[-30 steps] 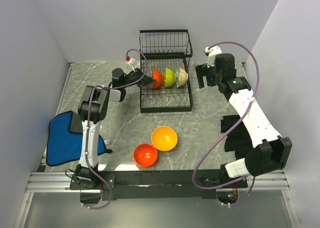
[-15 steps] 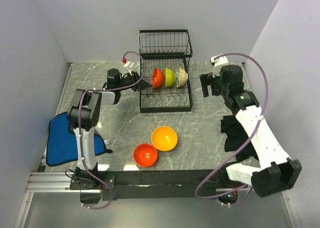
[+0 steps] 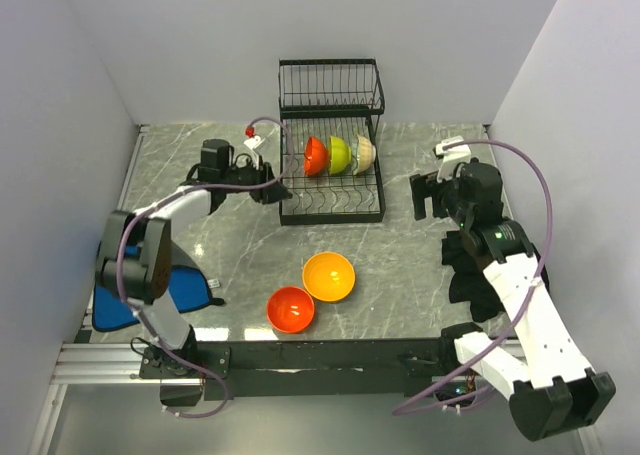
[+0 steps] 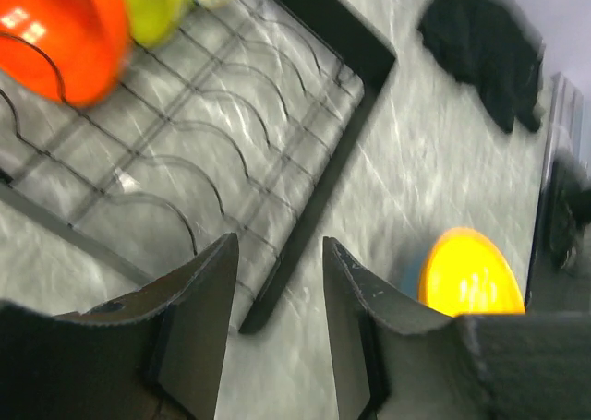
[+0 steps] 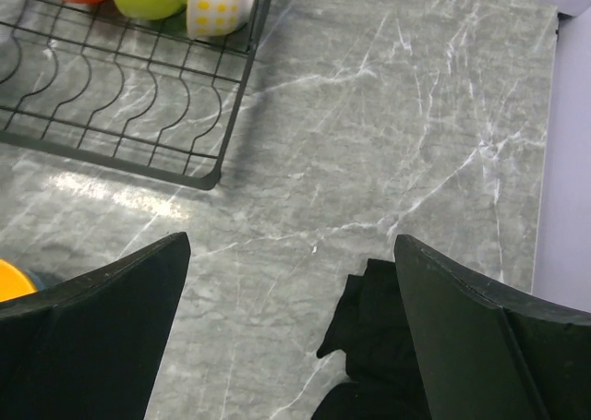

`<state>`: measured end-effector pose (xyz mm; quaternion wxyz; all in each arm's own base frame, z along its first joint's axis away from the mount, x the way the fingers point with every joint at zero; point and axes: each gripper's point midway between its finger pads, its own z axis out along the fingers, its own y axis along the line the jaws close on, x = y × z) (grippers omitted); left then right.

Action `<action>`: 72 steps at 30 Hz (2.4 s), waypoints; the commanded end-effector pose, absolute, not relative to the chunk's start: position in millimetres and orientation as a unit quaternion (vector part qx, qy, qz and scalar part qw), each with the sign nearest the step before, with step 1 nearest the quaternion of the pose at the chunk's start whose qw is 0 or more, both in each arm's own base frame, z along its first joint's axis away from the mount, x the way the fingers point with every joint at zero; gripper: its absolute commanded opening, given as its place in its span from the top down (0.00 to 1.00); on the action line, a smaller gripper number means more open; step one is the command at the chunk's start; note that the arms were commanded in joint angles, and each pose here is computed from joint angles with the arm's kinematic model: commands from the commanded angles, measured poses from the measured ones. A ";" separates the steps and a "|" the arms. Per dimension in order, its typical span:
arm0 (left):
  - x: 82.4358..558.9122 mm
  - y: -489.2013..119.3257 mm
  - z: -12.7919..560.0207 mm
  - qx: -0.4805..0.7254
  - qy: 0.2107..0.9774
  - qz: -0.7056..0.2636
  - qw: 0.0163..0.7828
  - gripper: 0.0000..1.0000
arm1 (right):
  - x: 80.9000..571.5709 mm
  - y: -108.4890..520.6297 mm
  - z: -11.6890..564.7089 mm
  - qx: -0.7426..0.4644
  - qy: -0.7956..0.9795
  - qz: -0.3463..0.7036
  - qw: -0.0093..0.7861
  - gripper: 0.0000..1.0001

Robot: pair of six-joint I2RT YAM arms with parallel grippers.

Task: Load the bowls into the dish rack

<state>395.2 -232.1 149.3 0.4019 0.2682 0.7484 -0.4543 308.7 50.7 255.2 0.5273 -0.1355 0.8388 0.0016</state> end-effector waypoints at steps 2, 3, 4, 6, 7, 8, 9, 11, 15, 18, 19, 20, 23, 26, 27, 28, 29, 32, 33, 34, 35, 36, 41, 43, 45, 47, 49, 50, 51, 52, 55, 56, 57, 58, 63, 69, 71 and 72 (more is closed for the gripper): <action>313.7 -212.8 166.5 0.465 0.720 -0.370 0.360 0.52 | 297.7 54.3 277.4 -0.132 0.812 0.022 0.568 0.00; 303.8 -210.5 184.7 0.493 0.703 -0.354 0.371 0.52 | 294.4 53.3 283.3 -0.129 0.807 0.022 0.576 0.00; 289.0 -207.1 186.0 0.514 0.698 -0.345 0.360 0.52 | 292.0 52.5 283.6 -0.125 0.806 0.023 0.578 0.00; 245.6 -195.1 185.9 0.578 0.674 -0.318 0.334 0.52 | 285.2 50.3 290.5 -0.118 0.794 0.024 0.595 0.00; 231.2 -190.8 183.5 0.600 0.664 -0.307 0.324 0.52 | 282.5 50.1 286.2 -0.119 0.793 0.024 0.597 0.00; 211.8 -189.8 173.5 0.638 0.639 -0.297 0.310 0.52 | 276.8 48.9 292.0 -0.118 0.783 0.024 0.610 0.00; 189.9 -178.1 171.3 0.659 0.634 -0.278 0.292 0.52 | 274.0 47.2 292.9 -0.116 0.780 0.021 0.615 0.00; 159.5 -173.7 154.7 0.708 0.598 -0.264 0.266 0.52 | 264.8 44.2 293.4 -0.111 0.774 0.021 0.622 0.00; 128.7 -173.1 145.8 0.748 0.557 -0.235 0.272 0.51 | 251.0 41.2 292.7 -0.106 0.770 0.025 0.629 0.00; 115.6 -187.1 138.5 0.758 0.547 -0.234 0.267 0.51 | 243.1 39.8 291.2 -0.103 0.770 0.028 0.629 0.00; 105.9 -192.9 136.1 0.758 0.548 -0.243 0.257 0.52 | 241.7 40.6 291.1 -0.105 0.769 0.031 0.629 0.00; 105.8 -198.1 134.0 0.757 0.544 -0.248 0.262 0.52 | 239.1 40.5 291.7 -0.105 0.769 0.032 0.630 0.00; 103.8 -197.1 121.8 0.768 0.539 -0.241 0.249 0.51 | 235.6 41.3 293.5 -0.108 0.768 0.035 0.630 0.00; 95.5 -196.3 103.6 0.792 0.520 -0.231 0.221 0.52 | 233.4 42.5 298.3 -0.112 0.763 0.037 0.635 0.00; 92.9 -197.6 99.7 0.795 0.517 -0.232 0.217 0.52 | 233.1 42.7 298.6 -0.113 0.762 0.038 0.636 0.00; 87.2 -199.9 95.9 0.799 0.511 -0.235 0.211 0.52 | 233.8 42.9 299.7 -0.112 0.761 0.039 0.638 0.00; 84.9 -196.0 87.3 0.802 0.514 -0.230 0.202 0.52 | 232.8 42.6 301.4 -0.110 0.758 0.039 0.641 0.00; 90.2 -194.4 73.2 0.808 0.512 -0.209 0.201 0.51 | 230.4 42.9 305.8 -0.109 0.754 0.042 0.647 0.00; 97.1 -194.9 69.8 0.809 0.515 -0.194 0.207 0.51 | 229.8 42.9 304.7 -0.108 0.754 0.042 0.647 0.00; 99.4 -194.9 67.5 0.807 0.519 -0.189 0.208 0.51 | 229.0 42.5 303.6 -0.108 0.755 0.042 0.646 0.00; 100.5 -194.1 64.5 0.808 0.519 -0.185 0.208 0.51 | 227.5 42.2 304.2 -0.107 0.753 0.042 0.648 0.00; 102.0 -194.9 63.2 0.808 0.520 -0.182 0.209 0.51 | 227.1 41.9 300.7 -0.106 0.755 0.042 0.646 0.00; 105.0 -203.3 61.9 0.807 0.519 -0.181 0.218 0.51 | 228.2 45.4 292.3 -0.102 0.758 0.055 0.642 0.00; 102.4 -204.9 58.4 0.811 0.514 -0.183 0.212 0.54 | 230.0 47.1 291.4 -0.101 0.757 0.059 0.643 0.00; 99.7 -206.3 55.1 0.814 0.510 -0.185 0.209 0.56 | 232.6 47.6 290.3 -0.101 0.759 0.059 0.641 0.00; 94.6 -208.0 52.2 0.819 0.501 -0.188 0.205 0.61 | 235.6 47.2 290.5 -0.103 0.759 0.056 0.641 0.00; 89.6 -208.7 51.1 0.823 0.496 -0.192 0.198 0.72 | 237.4 46.4 291.3 -0.104 0.759 0.052 0.641 0.00; 89.6 -211.6 55.7 0.823 0.494 -0.195 0.200 0.76 | 238.9 46.1 289.6 -0.104 0.762 0.050 0.638 0.00; 85.2 -205.7 56.6 0.824 0.499 -0.197 0.184 0.81 | 239.4 46.2 292.0 -0.104 0.761 0.050 0.639 0.00; 83.7 -204.2 60.5 0.825 0.499 -0.198 0.177 0.88 | 239.5 46.2 292.0 -0.104 0.762 0.050 0.638 0.00; 77.5 -202.4 94.8 0.824 0.498 -0.210 0.168 0.95 | 242.2 47.3 288.1 -0.105 0.769 0.052 0.629 0.00; 77.2 -201.4 102.2 0.823 0.499 -0.210 0.171 0.96 | 242.7 48.0 287.8 -0.106 0.769 0.053 0.628 0.00; 73.5 -195.9 110.4 0.822 0.501 -0.211 0.170 0.97 | 243.6 48.2 287.1 -0.105 0.770 0.053 0.627 0.00; 74.3 -195.6 117.0 0.819 0.503 -0.212 0.178 0.99 | 246.1 48.9 286.4 -0.106 0.771 0.054 0.625 0.00; 97.3 -196.2 139.2 0.807 0.511 -0.192 0.226 0.99 | 255.1 50.7 290.4 -0.103 0.771 0.056 0.626 0.00; 192.7 -223.3 159.0 0.745 0.564 -0.195 0.299 0.99 | 267.7 48.6 299.5 -0.094 0.774 0.050 0.624 0.00; 231.3 -241.2 170.5 0.727 0.571 -0.212 0.318 0.99 | 273.1 47.9 297.9 -0.085 0.779 0.051 0.620 0.00; 246.4 -246.3 176.2 0.714 0.579 -0.218 0.327 0.99 | 275.3 45.5 300.0 -0.079 0.779 0.050 0.620 0.00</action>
